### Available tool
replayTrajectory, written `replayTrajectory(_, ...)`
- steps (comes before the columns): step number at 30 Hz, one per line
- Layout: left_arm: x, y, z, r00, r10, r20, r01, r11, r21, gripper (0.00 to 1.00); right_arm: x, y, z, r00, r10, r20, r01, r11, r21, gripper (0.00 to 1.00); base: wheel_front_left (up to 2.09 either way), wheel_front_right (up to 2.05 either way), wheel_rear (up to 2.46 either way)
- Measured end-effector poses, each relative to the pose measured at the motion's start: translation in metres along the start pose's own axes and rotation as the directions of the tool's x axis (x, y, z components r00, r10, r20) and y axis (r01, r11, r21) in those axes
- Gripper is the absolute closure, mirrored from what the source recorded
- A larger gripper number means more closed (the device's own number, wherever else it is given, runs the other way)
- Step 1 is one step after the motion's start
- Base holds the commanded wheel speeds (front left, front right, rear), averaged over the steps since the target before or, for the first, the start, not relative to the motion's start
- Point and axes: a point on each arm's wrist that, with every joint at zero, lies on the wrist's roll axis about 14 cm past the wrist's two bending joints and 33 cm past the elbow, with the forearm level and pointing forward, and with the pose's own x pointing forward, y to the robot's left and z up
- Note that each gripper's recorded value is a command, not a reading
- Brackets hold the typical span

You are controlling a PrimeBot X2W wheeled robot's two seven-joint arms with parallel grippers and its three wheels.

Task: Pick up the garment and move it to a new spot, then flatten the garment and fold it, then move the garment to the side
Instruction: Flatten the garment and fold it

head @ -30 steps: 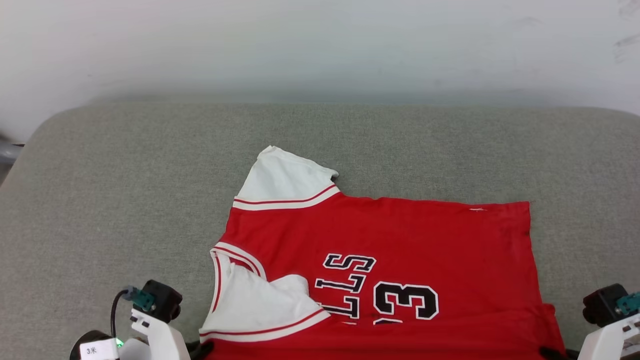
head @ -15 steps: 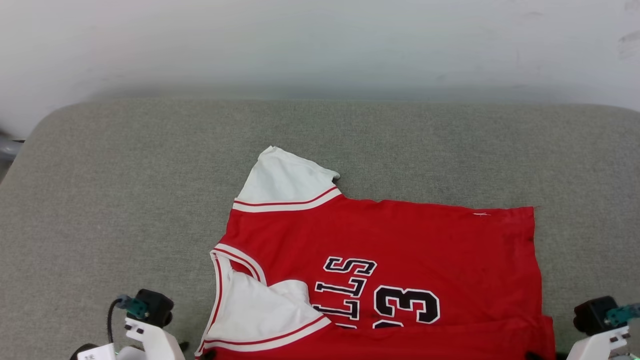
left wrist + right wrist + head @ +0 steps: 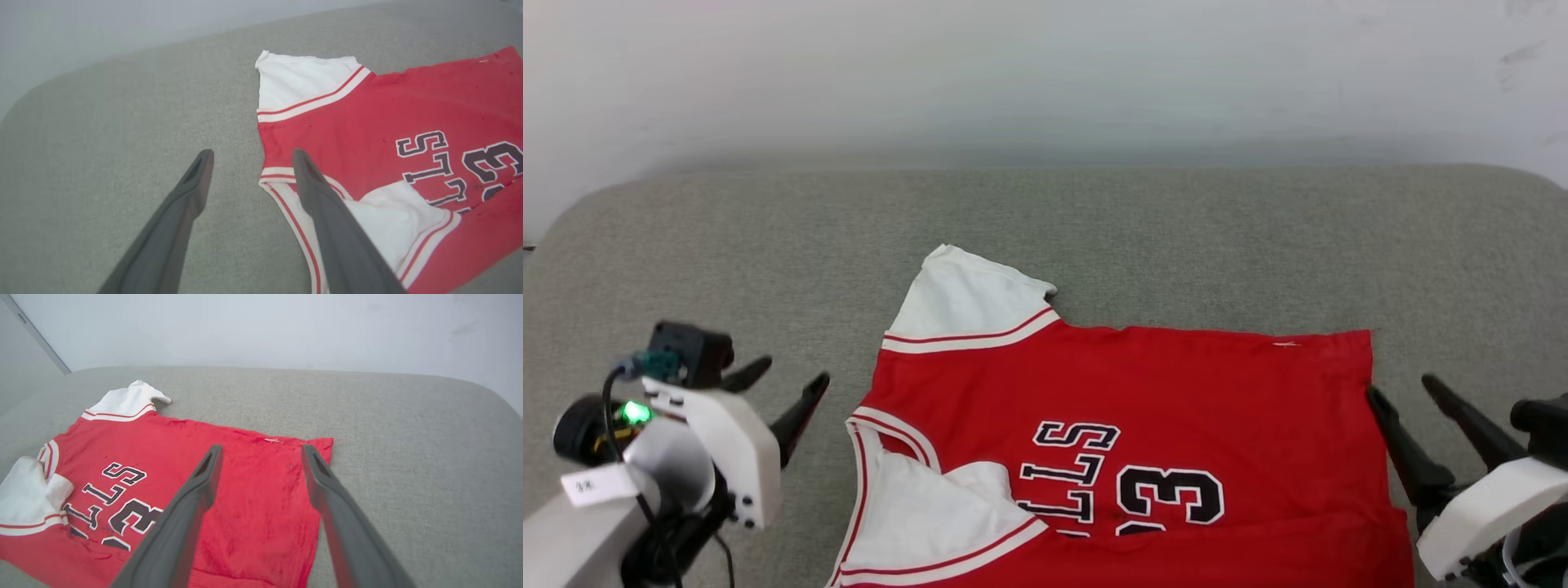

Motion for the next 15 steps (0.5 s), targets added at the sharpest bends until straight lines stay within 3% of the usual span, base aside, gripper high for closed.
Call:
replayTrajectory(4,0.024,-0.008,0.032,0.998,-0.042,0.052,0.041,0.999,0.024,0.0,0.003,-0.002,0.019,0.993,-0.036,0.111,0.037,0.999,-0.006,0.0,0.0,0.0,0.0)
replayTrajectory(8,0.054,-0.006,0.059,0.996,-0.066,0.056,0.064,0.997,0.042,0.0,0.009,0.002,0.02,0.99,-0.041,0.132,0.044,0.999,-0.019,0.0,0.0,0.0,0.0)
replayTrajectory(15,0.117,-0.008,0.065,0.987,-0.122,-0.11,0.128,0.99,0.053,0.0,0.024,0.001,0.013,0.99,-0.054,0.134,0.057,0.998,-0.018,0.0,0.0,0.0,0.0)
